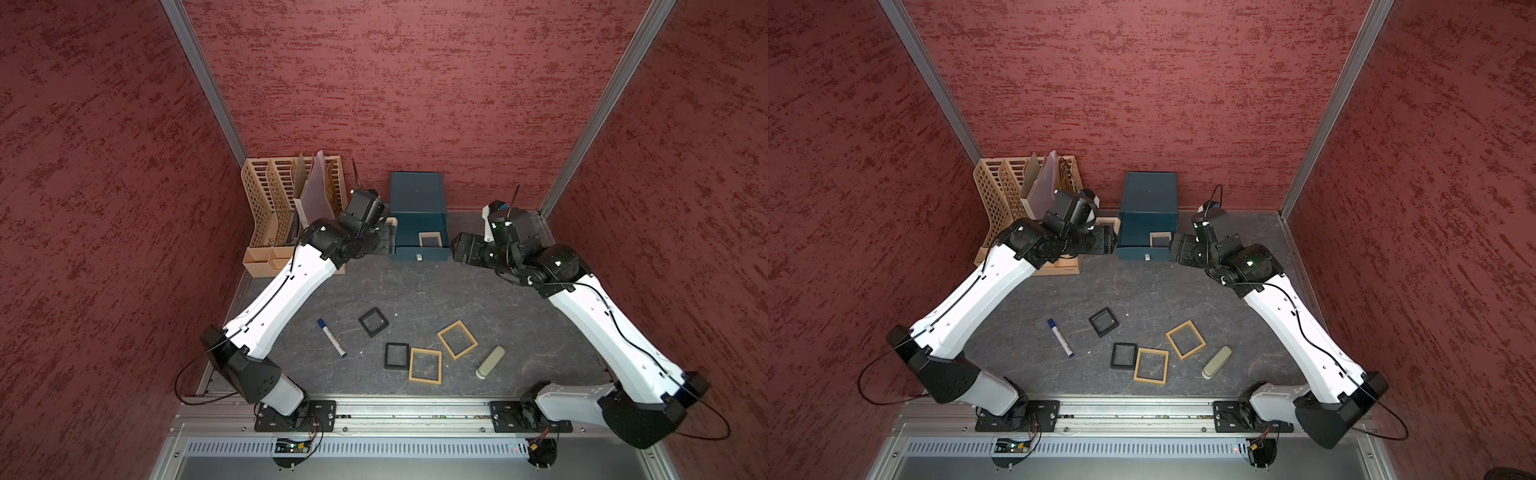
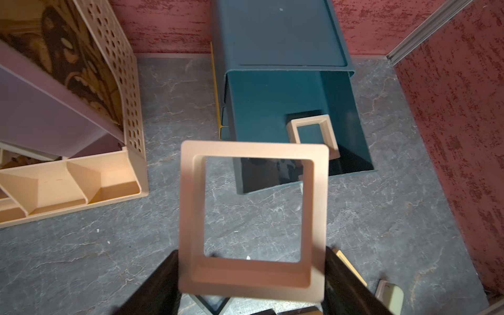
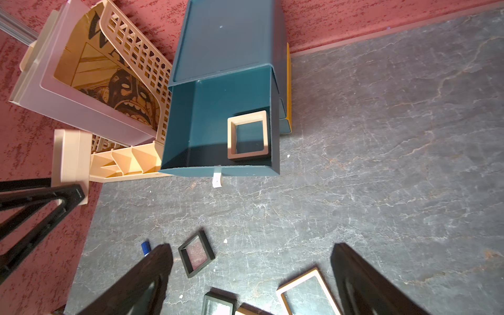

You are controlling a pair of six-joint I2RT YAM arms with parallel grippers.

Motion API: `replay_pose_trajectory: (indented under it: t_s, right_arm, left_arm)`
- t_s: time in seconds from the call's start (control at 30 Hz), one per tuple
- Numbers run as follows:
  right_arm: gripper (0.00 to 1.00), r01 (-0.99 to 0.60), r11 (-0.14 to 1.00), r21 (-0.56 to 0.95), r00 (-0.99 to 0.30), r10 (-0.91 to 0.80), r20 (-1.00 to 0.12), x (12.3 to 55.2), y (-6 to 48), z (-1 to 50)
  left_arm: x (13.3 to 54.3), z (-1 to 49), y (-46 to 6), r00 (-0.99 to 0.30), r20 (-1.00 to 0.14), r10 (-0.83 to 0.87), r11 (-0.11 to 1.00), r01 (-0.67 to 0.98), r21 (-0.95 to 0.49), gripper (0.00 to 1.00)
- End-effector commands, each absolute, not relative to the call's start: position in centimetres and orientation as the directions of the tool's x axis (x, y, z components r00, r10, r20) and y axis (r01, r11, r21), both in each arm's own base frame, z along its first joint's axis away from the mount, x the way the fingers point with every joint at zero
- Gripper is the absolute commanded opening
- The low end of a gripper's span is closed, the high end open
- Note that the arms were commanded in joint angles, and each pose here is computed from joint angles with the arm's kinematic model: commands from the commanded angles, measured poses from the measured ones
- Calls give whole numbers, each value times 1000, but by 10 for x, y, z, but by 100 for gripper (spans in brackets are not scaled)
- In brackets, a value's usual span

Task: Place the brooch boxes into the drawer by color
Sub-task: Place the brooch box in the drawer.

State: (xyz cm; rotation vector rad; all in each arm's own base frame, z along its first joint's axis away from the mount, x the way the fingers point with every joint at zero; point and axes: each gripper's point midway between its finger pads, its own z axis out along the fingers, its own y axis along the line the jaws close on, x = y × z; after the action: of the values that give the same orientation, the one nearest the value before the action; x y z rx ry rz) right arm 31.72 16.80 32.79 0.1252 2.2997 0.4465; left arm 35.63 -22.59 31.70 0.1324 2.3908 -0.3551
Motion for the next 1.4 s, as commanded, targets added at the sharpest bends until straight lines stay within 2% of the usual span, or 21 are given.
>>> replay_pose_trajectory:
  t_s: [0.0, 0.67, 1.1, 1.37]
  right_arm:
    - [97, -9, 937, 349, -671, 253, -697, 322, 161, 329]
    - [97, 60, 939, 340, -660, 293, -692, 318, 144, 319]
    - [97, 63, 938, 341, -672, 292, -681, 318, 145, 313]
    - [97, 63, 936, 345, -672, 295, -679, 318, 146, 313]
  left_arm:
    - [357, 311, -243, -787, -617, 15, 954, 197, -228, 55]
    - [416, 254, -285, -861, -508, -10, 979, 95, -180, 51]
    - [441, 228, -277, -854, -520, -1, 999, 27, -46, 49]
    - [452, 220, -283, -848, -529, 3, 999, 24, -34, 49]
